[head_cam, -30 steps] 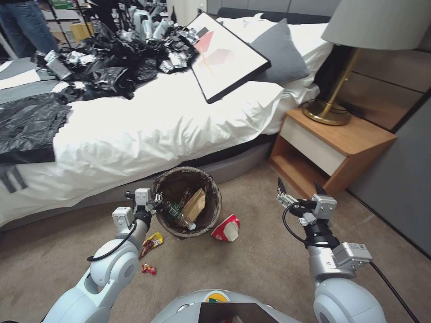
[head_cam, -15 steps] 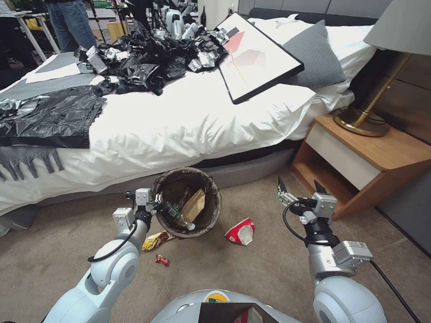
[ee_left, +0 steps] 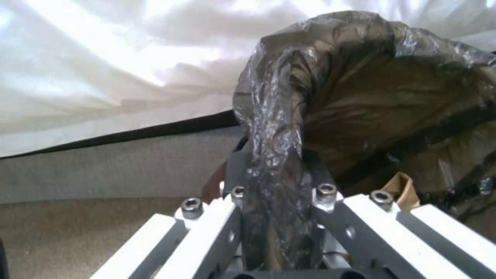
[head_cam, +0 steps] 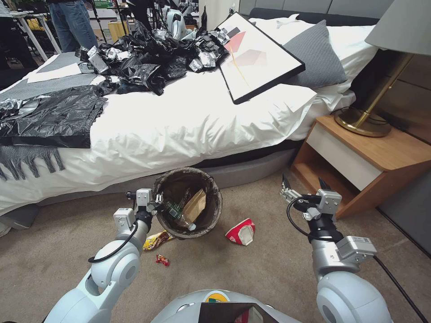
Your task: Pick up the trash bin, then pick up the garbage from the floor and place it into the trash bin.
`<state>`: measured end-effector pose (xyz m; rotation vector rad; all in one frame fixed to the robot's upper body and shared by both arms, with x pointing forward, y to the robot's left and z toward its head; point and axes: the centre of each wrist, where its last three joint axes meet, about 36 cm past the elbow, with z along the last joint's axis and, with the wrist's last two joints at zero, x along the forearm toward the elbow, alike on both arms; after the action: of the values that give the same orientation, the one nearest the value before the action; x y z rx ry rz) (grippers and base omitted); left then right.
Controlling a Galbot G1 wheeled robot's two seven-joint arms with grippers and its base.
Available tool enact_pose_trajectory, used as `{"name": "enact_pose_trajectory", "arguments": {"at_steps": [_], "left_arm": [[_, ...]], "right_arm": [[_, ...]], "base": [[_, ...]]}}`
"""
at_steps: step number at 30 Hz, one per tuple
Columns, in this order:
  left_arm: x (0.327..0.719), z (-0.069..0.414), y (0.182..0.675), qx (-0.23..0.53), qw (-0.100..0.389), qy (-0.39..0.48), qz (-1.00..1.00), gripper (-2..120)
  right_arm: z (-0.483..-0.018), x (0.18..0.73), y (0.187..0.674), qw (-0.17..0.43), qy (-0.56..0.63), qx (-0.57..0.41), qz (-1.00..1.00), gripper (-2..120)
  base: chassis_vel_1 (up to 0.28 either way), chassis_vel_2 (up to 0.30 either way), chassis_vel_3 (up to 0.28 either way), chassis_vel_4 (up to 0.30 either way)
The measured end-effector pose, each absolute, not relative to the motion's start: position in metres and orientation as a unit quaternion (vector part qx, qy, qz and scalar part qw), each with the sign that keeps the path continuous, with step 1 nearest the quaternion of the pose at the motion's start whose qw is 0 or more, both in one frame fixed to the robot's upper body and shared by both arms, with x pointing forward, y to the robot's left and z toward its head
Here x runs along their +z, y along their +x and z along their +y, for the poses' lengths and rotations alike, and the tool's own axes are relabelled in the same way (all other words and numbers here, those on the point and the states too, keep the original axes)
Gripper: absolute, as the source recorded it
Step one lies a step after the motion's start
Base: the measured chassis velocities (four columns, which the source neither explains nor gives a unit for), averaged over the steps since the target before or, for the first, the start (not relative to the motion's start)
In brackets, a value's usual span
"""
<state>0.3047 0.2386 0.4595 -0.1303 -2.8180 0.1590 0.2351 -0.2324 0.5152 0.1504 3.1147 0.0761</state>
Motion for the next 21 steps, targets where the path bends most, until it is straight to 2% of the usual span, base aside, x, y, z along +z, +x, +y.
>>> {"name": "enact_pose_trajectory", "arguments": {"at_steps": [13, 21], "left_arm": [[0.459, 0.239, 0.304, 0.054, 0.158, -0.047, -0.985, 5], [0.460, 0.239, 0.304, 0.052, 0.158, -0.048, -0.985, 5]], "right_arm": [[-0.235, 0.521, 0.242, -0.023, 0.028, 0.046, 0.998, 100], [-0.226, 0.520, 0.249, -0.078, -0.003, 0.072, 0.994, 100]], "base": [[0.000, 0.000, 0.000, 0.000], [0.000, 0.000, 0.000, 0.000]]}}
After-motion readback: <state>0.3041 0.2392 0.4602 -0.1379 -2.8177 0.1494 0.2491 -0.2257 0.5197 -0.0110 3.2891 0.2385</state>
